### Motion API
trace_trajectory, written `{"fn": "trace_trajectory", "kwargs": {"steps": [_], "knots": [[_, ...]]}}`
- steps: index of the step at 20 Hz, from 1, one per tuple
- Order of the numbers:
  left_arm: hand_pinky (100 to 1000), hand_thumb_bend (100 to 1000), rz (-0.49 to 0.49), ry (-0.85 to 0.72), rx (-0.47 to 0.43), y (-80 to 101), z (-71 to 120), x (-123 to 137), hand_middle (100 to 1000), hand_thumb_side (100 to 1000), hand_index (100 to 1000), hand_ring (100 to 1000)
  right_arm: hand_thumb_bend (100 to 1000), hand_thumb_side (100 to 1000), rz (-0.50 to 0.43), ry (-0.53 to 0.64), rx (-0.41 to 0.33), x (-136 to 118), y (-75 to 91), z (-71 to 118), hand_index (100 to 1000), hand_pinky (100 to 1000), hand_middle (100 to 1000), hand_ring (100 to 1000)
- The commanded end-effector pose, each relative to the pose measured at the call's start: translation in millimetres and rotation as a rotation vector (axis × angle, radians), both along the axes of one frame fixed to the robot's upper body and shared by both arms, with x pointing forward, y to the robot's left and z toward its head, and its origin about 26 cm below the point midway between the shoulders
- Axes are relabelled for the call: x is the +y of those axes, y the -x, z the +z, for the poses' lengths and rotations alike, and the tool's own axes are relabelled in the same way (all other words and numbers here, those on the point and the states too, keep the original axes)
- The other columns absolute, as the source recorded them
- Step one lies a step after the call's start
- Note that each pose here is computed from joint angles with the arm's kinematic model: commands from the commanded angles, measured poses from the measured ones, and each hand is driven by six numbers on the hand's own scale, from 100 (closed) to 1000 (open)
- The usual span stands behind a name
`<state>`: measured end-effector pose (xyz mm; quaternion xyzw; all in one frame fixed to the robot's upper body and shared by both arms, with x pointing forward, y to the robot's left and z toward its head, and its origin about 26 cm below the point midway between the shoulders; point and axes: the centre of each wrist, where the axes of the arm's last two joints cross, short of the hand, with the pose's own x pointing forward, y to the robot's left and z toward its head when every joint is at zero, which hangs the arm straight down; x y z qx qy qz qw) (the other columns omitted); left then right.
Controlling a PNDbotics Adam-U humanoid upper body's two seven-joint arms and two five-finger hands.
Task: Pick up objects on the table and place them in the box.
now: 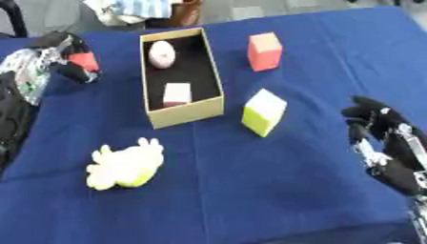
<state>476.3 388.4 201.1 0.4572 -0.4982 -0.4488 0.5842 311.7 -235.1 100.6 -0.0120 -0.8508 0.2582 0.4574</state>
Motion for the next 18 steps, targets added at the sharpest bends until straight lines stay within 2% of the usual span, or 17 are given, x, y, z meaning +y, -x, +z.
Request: {"fn": "trace_trajectory", "kwargs": {"steps": [1, 5, 8, 18], "knots": [[712, 268, -0.024, -0.043, -0.098, 6.6, 40.3, 8, 463, 129, 611, 578, 100, 450, 0.001, 0.01, -0.025, -3, -0.5, 7.2, 902, 820, 715, 831], [711, 259, -0.09, -0.063, -0.189, 13.3, 70.2, -2, 459, 129, 610, 576, 100, 450, -0.003, 0.01, -0.021, -4, -0.3, 6.2, 902, 821, 715, 831], [710, 252, -0.171, -0.065, -0.211, 16.9, 82.3, -18, 464, 146, 617, 578, 100, 450, -0.004, 0.01, -0.02, -4, -0.4, 5.7, 902, 821, 716, 831], [715, 264, -0.507, -0.121, -0.139, 33.0, 90.1, -83, 475, 185, 627, 585, 100, 449, 0.001, 0.008, -0.017, -3, -0.8, 5.2, 902, 822, 716, 831]]}}
